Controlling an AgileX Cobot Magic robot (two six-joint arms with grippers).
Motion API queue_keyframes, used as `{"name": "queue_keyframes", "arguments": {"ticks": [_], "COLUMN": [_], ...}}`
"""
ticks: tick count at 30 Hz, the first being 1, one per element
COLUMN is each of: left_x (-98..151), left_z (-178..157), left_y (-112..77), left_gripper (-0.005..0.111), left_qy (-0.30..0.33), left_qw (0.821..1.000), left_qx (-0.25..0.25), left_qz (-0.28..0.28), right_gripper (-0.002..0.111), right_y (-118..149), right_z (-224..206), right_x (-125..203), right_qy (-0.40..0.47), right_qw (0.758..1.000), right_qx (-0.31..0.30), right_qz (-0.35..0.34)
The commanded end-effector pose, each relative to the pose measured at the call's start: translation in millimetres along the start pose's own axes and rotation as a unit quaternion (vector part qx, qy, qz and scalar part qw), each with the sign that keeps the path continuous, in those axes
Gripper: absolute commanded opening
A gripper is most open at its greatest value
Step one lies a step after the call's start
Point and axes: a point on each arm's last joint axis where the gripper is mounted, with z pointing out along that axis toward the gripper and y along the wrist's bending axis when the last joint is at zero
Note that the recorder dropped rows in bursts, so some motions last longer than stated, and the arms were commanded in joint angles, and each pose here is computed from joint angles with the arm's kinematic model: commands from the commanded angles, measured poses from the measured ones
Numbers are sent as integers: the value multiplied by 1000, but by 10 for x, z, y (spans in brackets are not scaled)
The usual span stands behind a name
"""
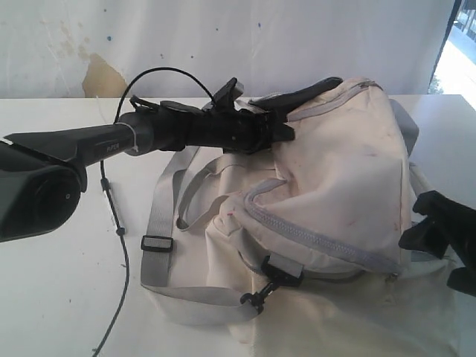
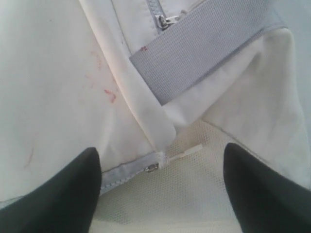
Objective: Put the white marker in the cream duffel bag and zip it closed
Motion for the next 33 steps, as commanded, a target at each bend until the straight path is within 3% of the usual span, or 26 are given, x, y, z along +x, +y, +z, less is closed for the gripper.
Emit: {"name": "queue_keyframes", "arguments": {"ticks": [1, 7, 13, 24, 26, 33], "left_x": [-104, -190, -180, -168, -165, -167], "left_z": [-93, -202, -200, -203, -204, -203], "left_y": [10, 53, 11, -6, -9, -8], "left_gripper": [20, 1, 0, 0, 0, 0], "left_qy": [-11, -12, -7, 4, 5, 4], "left_qw": [998, 992, 990, 986, 986, 986], "left_qx": [29, 65, 84, 92, 94, 93], "left_qz": [-57, -104, -113, -140, -140, -140], "right_gripper": [66, 66, 66, 65, 60, 18], "right_y": [14, 39, 37, -69, -75, -13], "right_z": [-5, -9, 135, 572, 609, 616], "right_x": [-14, -87, -112, -127, -128, -150], "right_qy": [0, -40, -22, 38, 44, 33], "right_qw": [1000, 999, 999, 998, 999, 999], "right_qx": [-3, -17, -19, 6, 7, -26], "right_qz": [-3, 7, 18, -40, -31, -31]}}
